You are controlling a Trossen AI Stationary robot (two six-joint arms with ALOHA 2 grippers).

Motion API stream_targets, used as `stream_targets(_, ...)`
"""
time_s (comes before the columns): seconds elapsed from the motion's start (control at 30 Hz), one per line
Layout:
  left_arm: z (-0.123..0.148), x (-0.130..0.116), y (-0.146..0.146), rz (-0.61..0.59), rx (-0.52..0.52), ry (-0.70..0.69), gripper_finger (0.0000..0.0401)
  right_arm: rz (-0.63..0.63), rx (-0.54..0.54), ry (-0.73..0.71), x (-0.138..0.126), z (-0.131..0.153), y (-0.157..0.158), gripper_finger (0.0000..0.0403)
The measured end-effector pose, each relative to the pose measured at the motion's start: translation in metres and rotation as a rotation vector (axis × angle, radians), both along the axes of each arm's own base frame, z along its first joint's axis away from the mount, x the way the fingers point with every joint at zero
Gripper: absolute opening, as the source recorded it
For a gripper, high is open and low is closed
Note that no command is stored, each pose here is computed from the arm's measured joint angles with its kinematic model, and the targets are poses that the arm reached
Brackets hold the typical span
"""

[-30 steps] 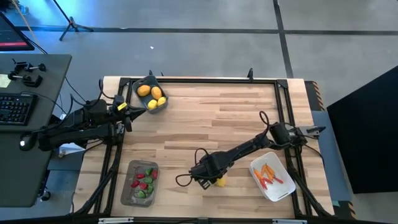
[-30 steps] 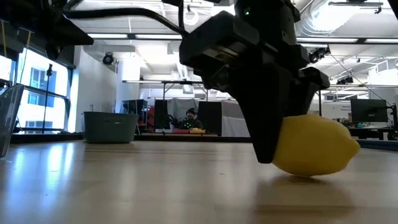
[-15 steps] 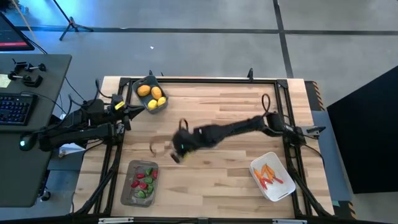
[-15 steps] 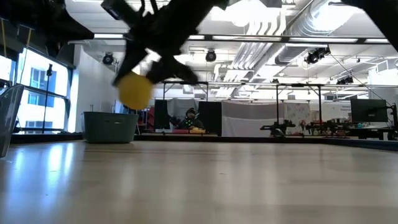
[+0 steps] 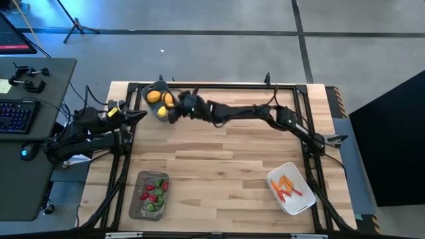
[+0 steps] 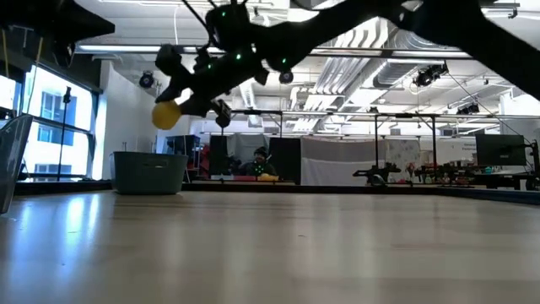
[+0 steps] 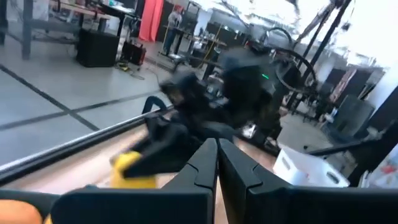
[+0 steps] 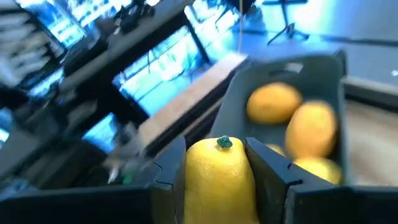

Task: Sort produce into baskets
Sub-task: Put the lemon into the blue bin

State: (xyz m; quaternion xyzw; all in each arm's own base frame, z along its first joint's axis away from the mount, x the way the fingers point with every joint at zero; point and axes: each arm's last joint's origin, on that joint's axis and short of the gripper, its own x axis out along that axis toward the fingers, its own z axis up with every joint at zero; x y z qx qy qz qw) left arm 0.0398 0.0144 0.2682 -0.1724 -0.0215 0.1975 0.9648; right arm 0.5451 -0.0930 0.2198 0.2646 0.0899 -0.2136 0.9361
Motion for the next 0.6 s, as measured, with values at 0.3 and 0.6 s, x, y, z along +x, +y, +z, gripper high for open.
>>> stream_targets(0.3,0.003,-0.001,-0.002,-0.059,0.112,0.038,0.0000,-0.023,-0.014,-0.086,0.029,-0.017,-0.059,0.0108)
stream_targets(0.6,0.003,-0.001,-0.002,-0.059,0.119,0.044,0.0000,-0.085,0.066,-0.163,0.028,-0.045,-0.083,0.0108)
